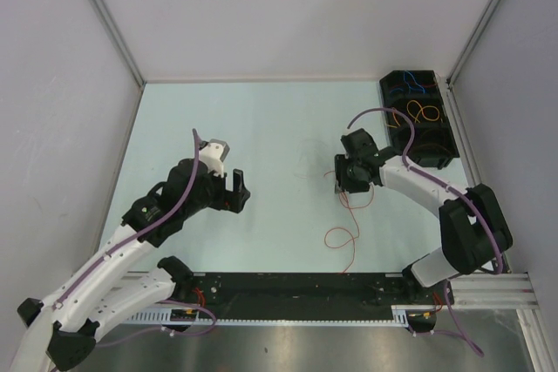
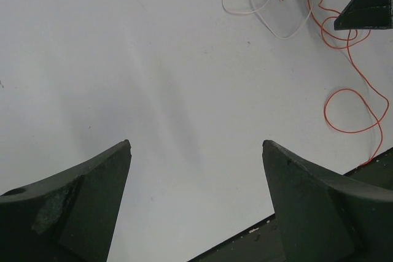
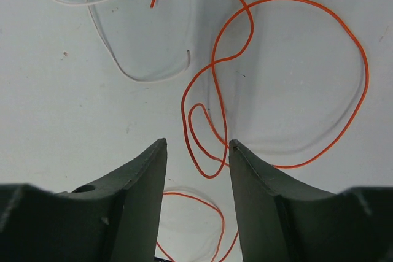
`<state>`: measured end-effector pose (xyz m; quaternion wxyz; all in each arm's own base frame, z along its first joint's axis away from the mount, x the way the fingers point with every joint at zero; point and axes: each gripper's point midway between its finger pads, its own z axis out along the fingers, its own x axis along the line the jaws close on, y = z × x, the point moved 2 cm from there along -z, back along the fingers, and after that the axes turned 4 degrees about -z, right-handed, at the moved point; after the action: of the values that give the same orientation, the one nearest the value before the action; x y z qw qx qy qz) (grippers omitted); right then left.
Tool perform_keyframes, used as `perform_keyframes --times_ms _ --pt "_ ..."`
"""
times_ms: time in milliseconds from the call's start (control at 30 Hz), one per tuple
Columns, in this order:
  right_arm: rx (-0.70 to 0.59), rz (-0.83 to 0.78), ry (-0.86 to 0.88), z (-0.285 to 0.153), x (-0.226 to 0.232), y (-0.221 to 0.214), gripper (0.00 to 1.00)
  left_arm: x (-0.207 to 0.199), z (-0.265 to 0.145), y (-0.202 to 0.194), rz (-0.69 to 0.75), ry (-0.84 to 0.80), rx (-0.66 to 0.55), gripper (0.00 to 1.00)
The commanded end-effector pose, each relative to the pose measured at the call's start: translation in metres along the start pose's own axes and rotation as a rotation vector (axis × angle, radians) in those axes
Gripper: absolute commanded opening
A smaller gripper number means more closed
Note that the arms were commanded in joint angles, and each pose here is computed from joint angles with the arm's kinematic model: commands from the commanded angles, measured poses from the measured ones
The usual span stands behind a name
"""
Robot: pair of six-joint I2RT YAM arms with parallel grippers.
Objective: Untangle the cables
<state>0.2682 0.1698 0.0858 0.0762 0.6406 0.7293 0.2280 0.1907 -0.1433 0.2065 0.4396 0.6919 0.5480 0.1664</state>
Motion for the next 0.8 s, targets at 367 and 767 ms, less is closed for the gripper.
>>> perform_keyframes --times_ms 367,767 --pt "-0.111 -0.037 -0.048 -0.018 0.007 0.043 0.0 0.003 -0.002 0.005 0.015 0.012 -0.029 0.91" --pt "-0.761 -0.006 0.049 -0.239 0.042 0.185 0.0 0.004 -0.011 0.003 -0.057 0.013 -0.07 0.91"
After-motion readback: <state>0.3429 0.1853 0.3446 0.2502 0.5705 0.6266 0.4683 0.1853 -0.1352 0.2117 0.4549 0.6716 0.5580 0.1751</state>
